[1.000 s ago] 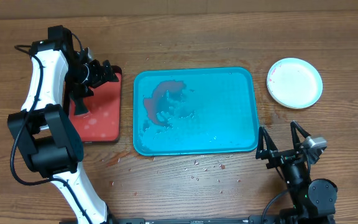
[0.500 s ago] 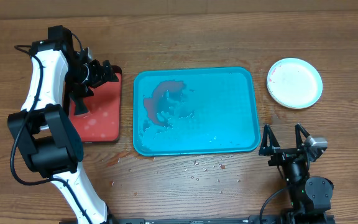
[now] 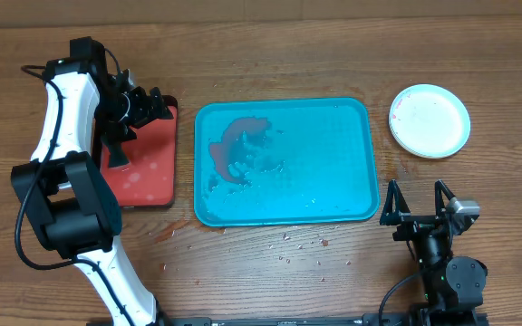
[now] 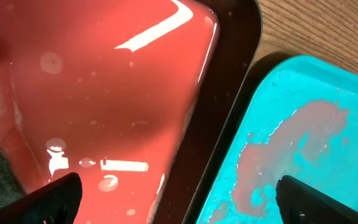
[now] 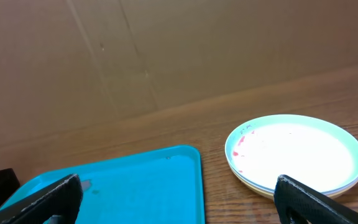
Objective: Clean dirty plates on tray and stack at the side
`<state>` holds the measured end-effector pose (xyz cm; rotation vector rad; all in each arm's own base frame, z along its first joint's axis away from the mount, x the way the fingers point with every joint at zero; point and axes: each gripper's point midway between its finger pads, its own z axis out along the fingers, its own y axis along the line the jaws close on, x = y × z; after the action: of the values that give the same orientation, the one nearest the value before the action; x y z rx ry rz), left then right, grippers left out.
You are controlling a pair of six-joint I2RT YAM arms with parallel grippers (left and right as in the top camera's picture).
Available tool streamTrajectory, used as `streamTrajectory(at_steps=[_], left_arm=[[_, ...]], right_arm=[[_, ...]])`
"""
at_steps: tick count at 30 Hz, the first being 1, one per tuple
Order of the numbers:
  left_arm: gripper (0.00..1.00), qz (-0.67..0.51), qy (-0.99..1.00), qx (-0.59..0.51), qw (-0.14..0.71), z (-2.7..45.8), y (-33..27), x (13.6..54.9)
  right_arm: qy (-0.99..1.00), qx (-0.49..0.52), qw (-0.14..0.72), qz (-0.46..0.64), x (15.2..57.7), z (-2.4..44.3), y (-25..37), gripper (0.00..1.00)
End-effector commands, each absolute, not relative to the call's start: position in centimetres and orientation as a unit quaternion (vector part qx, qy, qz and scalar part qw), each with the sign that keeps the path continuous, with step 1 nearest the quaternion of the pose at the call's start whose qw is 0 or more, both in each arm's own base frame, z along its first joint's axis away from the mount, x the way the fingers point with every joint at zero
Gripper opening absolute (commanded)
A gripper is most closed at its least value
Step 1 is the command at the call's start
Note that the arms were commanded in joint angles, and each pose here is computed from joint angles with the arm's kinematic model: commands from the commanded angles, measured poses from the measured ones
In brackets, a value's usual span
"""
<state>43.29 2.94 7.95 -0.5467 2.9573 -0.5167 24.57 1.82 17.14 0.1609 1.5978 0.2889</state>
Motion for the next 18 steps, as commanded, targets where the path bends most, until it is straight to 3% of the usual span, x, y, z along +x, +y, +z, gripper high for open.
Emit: streamTrajectory(at_steps=[1,18], left_arm=[[1.0,-0.175,0.968,-0.167,0.064,9.12,2.92,43.95],[1.0,-0.175,0.968,-0.167,0.06,8.99,2.9,43.8]], right_arm=[[0.712,0.074,0.688,0.122,24.6,16.97,1.56,1.0],[0.712,0.074,0.688,0.122,24.6,16.97,1.56,1.0]])
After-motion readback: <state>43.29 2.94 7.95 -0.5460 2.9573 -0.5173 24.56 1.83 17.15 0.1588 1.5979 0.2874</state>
